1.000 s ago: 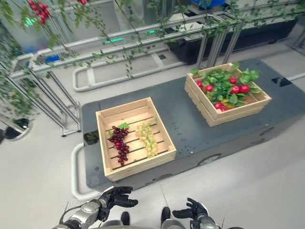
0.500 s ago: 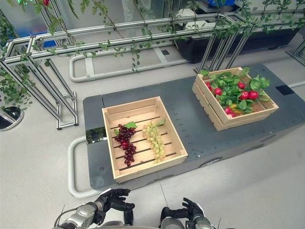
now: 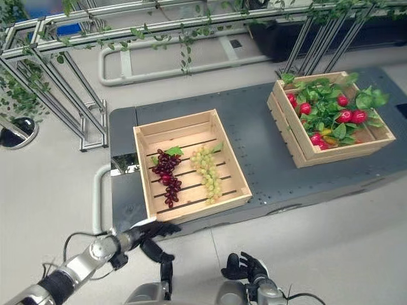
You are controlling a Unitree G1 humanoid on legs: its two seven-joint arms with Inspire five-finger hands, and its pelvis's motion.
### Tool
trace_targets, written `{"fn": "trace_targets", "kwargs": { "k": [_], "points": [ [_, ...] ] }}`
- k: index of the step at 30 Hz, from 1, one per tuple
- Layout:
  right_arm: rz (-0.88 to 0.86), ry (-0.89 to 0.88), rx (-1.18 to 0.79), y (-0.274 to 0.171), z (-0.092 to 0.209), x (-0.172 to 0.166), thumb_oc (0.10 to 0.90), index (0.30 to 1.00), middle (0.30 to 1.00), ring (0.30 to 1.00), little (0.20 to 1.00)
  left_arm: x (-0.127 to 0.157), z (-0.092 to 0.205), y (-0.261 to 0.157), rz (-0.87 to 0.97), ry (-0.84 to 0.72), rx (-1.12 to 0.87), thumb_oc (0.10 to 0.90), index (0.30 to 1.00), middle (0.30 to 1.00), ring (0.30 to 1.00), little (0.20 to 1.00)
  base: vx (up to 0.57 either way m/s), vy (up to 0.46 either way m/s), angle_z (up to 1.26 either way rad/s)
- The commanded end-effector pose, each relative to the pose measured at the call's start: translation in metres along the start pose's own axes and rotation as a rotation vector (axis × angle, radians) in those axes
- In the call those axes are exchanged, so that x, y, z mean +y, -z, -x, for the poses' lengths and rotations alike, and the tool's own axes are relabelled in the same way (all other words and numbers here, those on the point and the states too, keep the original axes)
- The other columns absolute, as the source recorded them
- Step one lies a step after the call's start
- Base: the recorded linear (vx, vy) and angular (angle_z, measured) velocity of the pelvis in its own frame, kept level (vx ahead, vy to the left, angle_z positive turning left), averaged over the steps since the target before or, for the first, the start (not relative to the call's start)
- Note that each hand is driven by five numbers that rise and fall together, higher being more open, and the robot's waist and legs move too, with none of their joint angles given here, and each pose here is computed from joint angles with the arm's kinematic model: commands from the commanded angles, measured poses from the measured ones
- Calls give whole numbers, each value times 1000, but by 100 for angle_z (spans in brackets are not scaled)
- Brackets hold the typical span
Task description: Pick up the fruits from the basket on one side to the basket on the other side
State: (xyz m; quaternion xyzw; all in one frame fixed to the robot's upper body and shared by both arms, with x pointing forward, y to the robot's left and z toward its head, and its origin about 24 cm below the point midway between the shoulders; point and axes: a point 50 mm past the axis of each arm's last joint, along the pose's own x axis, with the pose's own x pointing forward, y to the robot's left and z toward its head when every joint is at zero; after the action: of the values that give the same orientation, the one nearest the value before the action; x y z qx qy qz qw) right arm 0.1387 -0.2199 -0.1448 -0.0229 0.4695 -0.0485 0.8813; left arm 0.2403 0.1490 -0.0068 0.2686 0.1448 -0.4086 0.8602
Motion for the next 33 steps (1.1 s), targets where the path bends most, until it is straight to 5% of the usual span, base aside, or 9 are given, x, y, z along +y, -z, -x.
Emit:
{"fn": "trace_targets", "kwargs": {
  "k": [1, 14, 17, 23, 33],
  "points": [
    [0, 27, 36, 18, 7, -10, 800, 900, 900, 900, 900, 37, -5, -95, -70, -30, -381, 800, 900, 900, 900, 900, 81, -26, -2],
    [40, 56, 76, 30, 12, -26, 800, 900, 900, 900, 900, 31, 18, -132, -342, 359, -279, 800, 900, 900, 900, 900, 63, 28, -2],
    [46, 59, 86, 33, 13, -25, 800, 900, 900, 900, 900, 40, 22, -149, -367, 190, -363, 800, 900, 900, 900, 900, 82, 25, 0],
    [28, 58, 98, 51, 20, -17, 800, 900, 900, 900, 900, 88, 53, -152, -484, -429, -484, 800, 900, 900, 900, 900, 58, 0, -2],
    [29, 38, 18, 36, 17, -15, 800, 900, 900, 900, 900, 120, 71, -121, -651, -851, -410, 800, 900, 900, 900, 900, -4, -6, 2]
  ]
}}
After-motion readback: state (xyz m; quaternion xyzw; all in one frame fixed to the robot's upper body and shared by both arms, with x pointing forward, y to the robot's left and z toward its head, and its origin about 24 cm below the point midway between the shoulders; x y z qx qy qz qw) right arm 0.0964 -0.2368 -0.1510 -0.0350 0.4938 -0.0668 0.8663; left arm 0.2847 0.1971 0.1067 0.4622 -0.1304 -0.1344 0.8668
